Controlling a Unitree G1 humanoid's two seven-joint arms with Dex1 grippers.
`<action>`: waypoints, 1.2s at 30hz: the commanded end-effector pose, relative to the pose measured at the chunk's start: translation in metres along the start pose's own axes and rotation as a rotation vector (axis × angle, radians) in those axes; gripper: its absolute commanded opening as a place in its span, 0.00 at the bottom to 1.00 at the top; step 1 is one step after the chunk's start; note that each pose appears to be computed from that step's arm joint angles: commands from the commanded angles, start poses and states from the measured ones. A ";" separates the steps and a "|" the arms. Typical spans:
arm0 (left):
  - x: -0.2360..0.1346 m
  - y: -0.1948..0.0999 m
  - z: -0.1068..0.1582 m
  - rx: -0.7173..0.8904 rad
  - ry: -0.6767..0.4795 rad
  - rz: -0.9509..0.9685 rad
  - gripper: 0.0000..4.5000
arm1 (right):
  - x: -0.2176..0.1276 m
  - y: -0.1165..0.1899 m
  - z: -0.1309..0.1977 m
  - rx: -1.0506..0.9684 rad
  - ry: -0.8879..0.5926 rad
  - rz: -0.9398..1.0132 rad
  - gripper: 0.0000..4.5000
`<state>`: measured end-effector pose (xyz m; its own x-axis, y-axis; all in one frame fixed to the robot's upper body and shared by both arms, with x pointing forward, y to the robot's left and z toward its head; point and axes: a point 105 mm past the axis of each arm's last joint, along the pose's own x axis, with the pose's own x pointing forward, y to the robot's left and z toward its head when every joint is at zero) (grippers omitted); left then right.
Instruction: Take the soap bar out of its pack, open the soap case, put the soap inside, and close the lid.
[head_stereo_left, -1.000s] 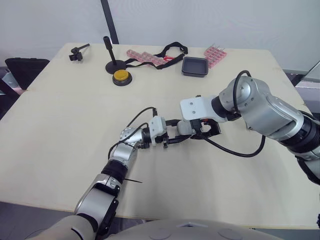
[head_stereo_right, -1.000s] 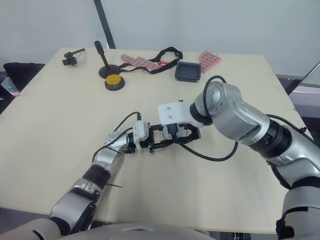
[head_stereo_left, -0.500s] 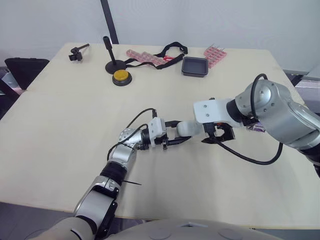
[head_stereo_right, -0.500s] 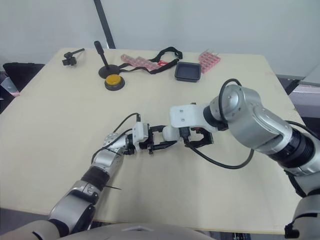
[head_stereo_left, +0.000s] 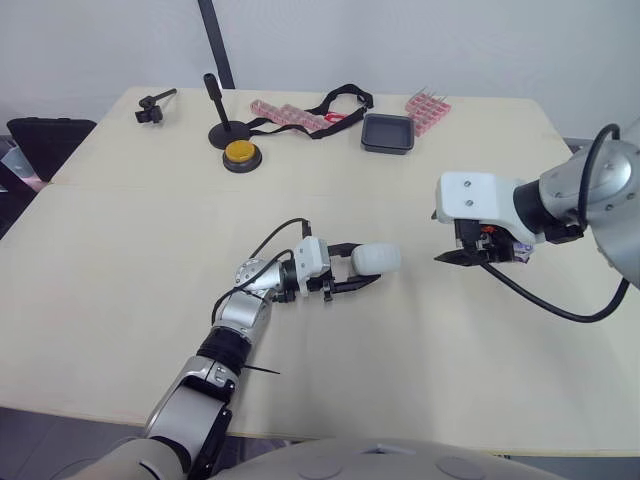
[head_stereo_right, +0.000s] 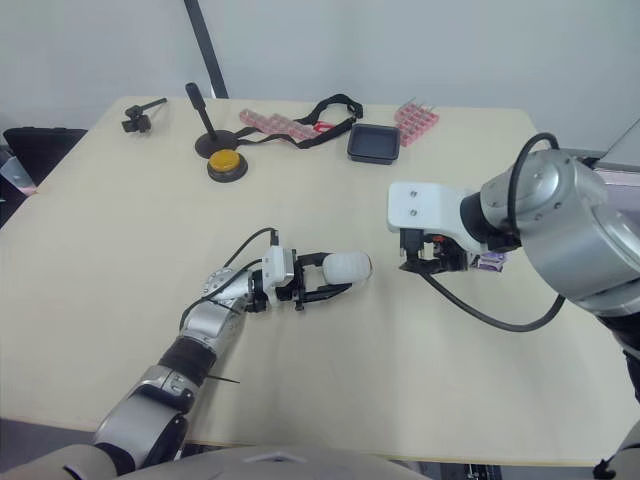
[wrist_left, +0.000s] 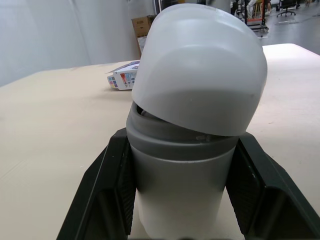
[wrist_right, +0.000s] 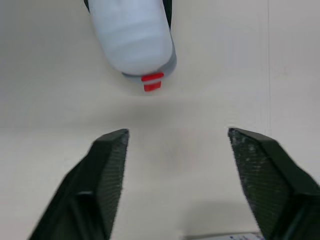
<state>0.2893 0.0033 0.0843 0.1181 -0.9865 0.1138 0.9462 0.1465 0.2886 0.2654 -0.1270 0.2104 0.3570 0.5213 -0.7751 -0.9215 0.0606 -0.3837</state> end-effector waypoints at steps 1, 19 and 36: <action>-0.005 -0.011 -0.016 -0.045 0.067 -0.043 0.43 | -0.010 0.002 0.019 -0.034 -0.102 -0.018 0.45; -0.003 -0.010 -0.015 -0.043 0.061 -0.039 0.43 | 0.009 0.025 0.043 0.013 -0.302 0.125 0.01; -0.002 -0.011 -0.017 -0.065 0.053 -0.027 0.43 | 0.028 0.020 0.040 0.011 -0.251 0.125 0.01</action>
<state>0.2892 0.0019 0.0837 0.1173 -0.9860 0.1182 0.9504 0.1460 0.2747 0.2482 -0.0780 0.1931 0.1606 0.7221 -0.6729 -0.9716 -0.0044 -0.2365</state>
